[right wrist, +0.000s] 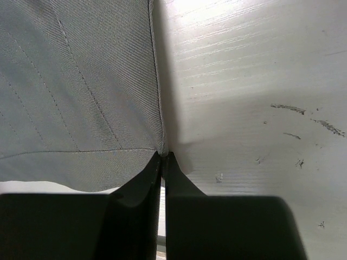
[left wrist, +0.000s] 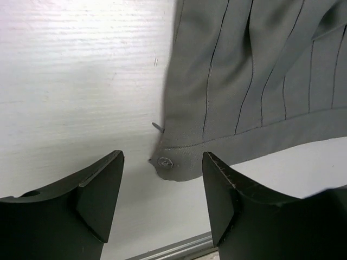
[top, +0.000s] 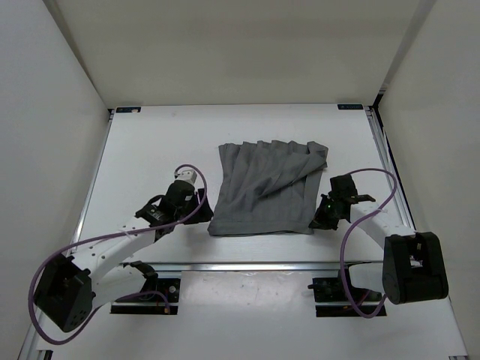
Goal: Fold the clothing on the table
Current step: Flatten the skirt out
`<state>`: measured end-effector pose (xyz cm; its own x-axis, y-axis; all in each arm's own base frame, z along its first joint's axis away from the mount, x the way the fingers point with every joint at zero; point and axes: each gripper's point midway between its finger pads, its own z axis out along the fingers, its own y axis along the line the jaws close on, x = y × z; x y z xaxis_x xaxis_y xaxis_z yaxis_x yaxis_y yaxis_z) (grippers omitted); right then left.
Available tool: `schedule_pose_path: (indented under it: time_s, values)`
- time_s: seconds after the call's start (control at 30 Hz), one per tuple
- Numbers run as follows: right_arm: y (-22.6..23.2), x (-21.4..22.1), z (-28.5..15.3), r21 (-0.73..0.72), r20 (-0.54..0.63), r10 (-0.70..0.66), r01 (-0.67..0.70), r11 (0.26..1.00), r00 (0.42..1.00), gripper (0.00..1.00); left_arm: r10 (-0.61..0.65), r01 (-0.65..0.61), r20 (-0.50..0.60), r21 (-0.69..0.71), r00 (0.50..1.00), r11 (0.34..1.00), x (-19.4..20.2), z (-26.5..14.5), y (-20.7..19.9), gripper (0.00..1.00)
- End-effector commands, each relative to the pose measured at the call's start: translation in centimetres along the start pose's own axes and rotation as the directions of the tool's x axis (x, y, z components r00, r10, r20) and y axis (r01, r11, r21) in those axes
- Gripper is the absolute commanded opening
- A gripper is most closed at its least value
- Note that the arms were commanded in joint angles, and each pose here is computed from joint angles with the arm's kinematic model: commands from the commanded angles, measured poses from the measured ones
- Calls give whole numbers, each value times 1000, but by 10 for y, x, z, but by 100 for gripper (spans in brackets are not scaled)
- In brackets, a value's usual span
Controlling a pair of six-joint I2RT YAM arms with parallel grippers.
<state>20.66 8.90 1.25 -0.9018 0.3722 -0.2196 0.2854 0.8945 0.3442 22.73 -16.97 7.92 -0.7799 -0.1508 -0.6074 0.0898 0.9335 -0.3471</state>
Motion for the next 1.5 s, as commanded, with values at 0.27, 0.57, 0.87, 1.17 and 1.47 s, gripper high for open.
schedule_pose_path:
  time_s: [0.27, 0.57, 0.87, 1.17, 1.47]
  values:
    - [-3, 0, -6, 34, -3, -29, 29, 999, 1000, 0, -22, 33, -136, 85, 991, 996, 41, 27, -18, 69]
    - [-3, 2, -4, 27, -8, -23, 23, 999, 1000, 0, -9, 24, -205, 70, 979, 997, 86, 46, -8, 63]
    - [4, -22, -21, -5, 63, -29, 30, 1000, 998, 0, 37, -26, -139, 80, 990, 996, 50, 48, -21, 0]
    - [8, -66, -46, 6, 149, -35, 34, 999, 988, 0, 96, -96, 38, 22, 995, 995, -49, 11, -22, 0]
    - [70, -128, -119, -105, 467, -143, 216, 971, 872, 0, 96, -115, 198, 85, 975, 990, -135, -24, -49, 0]
